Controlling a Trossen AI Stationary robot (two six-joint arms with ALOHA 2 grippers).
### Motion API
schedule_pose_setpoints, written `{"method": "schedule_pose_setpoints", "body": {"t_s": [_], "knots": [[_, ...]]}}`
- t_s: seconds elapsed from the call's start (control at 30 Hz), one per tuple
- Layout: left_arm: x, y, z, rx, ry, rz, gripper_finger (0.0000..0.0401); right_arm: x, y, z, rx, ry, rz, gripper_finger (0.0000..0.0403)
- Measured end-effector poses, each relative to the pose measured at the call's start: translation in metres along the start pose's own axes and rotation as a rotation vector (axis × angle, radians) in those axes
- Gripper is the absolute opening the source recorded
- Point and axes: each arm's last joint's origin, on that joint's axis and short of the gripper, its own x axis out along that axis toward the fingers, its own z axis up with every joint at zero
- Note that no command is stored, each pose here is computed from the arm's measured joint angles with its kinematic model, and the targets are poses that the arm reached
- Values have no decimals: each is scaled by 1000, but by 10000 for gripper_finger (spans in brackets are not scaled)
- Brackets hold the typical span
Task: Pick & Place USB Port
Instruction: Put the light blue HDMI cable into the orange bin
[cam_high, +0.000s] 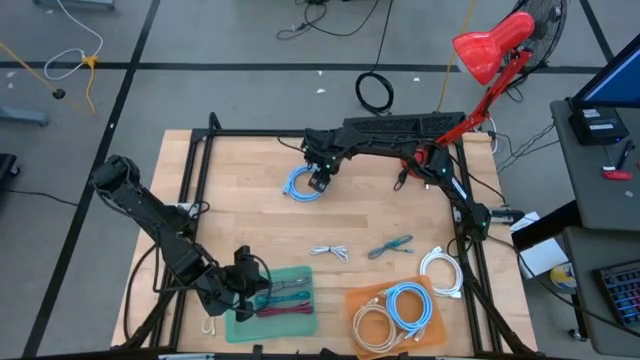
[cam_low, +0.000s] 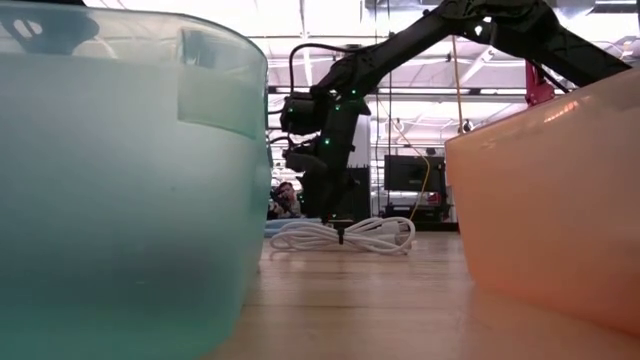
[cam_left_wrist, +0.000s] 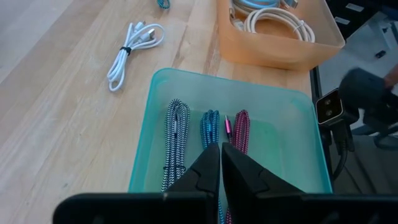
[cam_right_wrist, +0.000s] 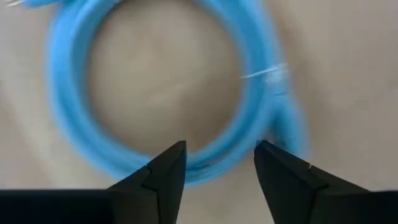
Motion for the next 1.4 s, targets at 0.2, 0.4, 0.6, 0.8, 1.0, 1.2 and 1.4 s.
{"method": "schedule_pose_setpoints", "body": {"t_s": [0.2, 0.4, 0.6, 0.8, 1.0, 1.2, 1.4], "knots": [[0, 0, 0, -1, 0, 0, 19, 12, 9, -10, -33, 39, 17, 136], [0, 0, 0, -1, 0, 0, 19, 13, 14, -17, -47, 100, -17, 75], [0, 0, 0, 0, 0, 0, 19, 8, 25, -20, -79, 106, -11, 11], [0, 0, 0, 2, 2, 2, 19, -39, 54, -22, -152, -5, -37, 9], [0, 0, 0, 2, 2, 2, 19, -113, 94, -40, -220, -132, -10, 8], [-1, -1, -1, 5, 2, 0, 19, -170, 139, -103, -272, -82, 38, 8], [-1, -1, -1, 10, -1, 2, 19, -188, 169, -197, -203, -14, -8, 8]]}}
